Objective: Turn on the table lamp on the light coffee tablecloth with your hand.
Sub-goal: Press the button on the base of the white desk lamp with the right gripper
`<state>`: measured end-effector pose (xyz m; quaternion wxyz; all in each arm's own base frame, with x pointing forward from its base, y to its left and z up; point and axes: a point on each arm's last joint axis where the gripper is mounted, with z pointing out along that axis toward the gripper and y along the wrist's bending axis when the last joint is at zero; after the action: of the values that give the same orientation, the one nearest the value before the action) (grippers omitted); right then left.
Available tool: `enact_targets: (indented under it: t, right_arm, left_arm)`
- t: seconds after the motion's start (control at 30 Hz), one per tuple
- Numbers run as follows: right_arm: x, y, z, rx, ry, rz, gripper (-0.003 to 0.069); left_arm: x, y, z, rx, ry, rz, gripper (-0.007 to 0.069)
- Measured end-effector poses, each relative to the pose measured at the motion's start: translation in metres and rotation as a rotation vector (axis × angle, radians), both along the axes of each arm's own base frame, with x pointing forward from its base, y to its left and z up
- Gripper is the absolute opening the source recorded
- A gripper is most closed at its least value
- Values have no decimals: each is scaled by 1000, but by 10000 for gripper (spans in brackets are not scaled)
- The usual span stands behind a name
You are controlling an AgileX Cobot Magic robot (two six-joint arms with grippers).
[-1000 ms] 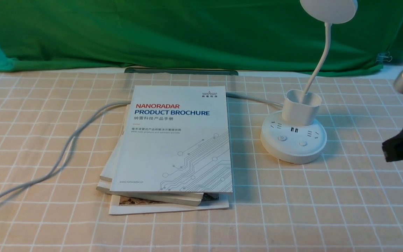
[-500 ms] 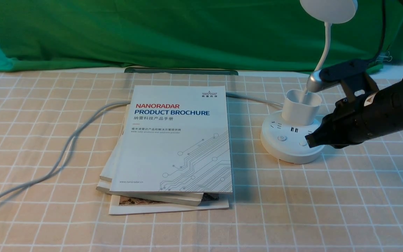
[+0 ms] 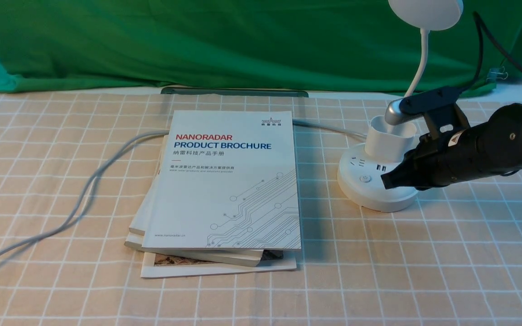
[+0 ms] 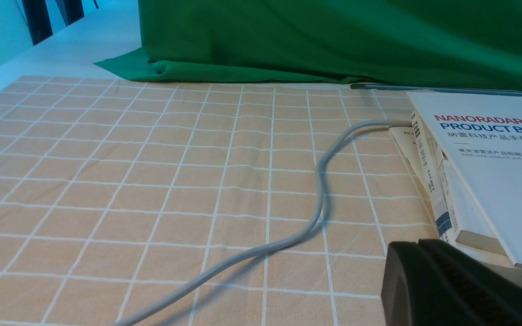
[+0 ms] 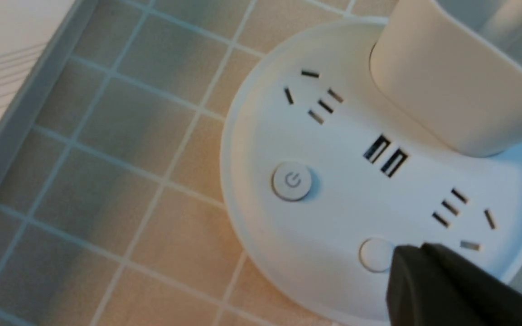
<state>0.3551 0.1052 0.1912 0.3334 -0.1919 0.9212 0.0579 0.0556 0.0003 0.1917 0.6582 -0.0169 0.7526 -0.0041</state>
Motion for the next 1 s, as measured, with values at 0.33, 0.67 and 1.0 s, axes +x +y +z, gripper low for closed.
enact_targets:
  t: [0.33, 0.67, 1.0]
  right_arm:
    - [6, 1, -17, -8, 9, -10, 29]
    - [9, 0, -14, -1, -38, -23, 29]
    - [11, 1, -27, -10, -5, -22, 30]
  left_arm:
    - [0, 0, 0, 0, 0, 0, 21]
    - [0, 0, 0, 2, 0, 0, 21]
    - [0, 0, 0, 2, 0, 0, 21]
